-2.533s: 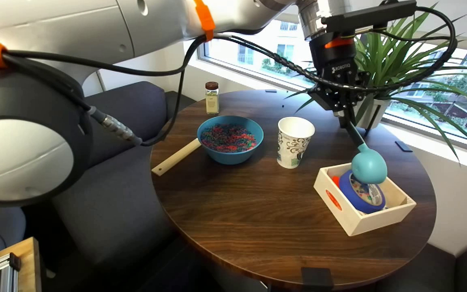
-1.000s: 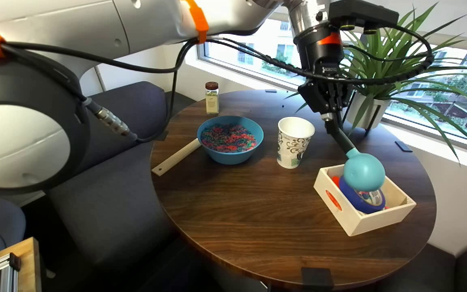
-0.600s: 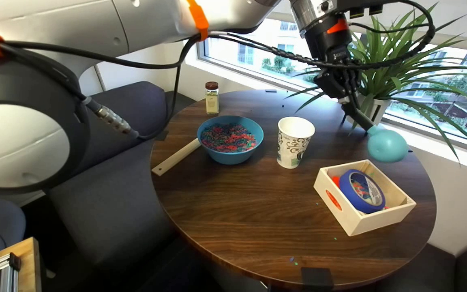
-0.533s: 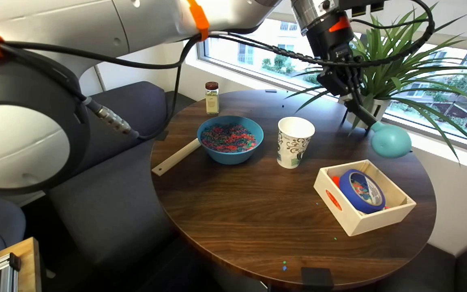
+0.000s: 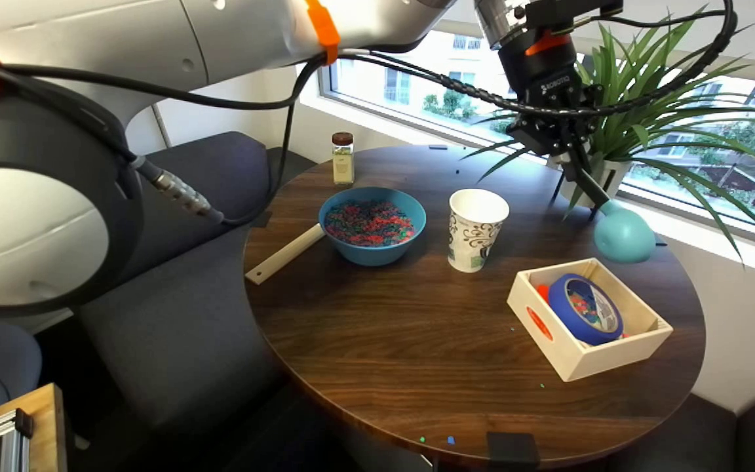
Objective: Use the blue measuring spoon to place cereal from the blue bowl into the box.
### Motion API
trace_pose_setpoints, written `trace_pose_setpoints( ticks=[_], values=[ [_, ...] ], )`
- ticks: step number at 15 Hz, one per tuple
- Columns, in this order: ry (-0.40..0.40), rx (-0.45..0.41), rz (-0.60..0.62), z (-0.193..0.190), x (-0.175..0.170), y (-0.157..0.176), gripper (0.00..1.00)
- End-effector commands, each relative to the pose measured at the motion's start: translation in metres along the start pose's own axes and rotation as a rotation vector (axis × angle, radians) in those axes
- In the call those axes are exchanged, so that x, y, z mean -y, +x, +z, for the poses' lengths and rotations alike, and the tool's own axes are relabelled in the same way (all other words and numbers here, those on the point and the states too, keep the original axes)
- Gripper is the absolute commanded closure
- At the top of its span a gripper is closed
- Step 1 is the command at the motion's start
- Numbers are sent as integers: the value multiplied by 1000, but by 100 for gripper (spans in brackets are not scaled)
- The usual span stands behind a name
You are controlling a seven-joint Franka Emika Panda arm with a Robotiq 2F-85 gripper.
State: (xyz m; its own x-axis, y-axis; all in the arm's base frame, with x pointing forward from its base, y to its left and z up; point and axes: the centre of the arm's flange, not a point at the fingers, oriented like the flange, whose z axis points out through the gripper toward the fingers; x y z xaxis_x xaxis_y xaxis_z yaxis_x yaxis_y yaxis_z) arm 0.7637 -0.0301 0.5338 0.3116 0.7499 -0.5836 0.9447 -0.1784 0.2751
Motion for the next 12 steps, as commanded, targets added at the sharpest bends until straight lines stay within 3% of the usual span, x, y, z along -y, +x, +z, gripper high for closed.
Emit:
trace_pose_setpoints(
  ticks=[1, 7, 12],
  values=[
    [72, -3, 188, 8, 11, 0, 97],
    [175, -18, 475, 28, 16, 7, 97],
    [103, -31, 554, 37, -3, 9, 98]
  ],
)
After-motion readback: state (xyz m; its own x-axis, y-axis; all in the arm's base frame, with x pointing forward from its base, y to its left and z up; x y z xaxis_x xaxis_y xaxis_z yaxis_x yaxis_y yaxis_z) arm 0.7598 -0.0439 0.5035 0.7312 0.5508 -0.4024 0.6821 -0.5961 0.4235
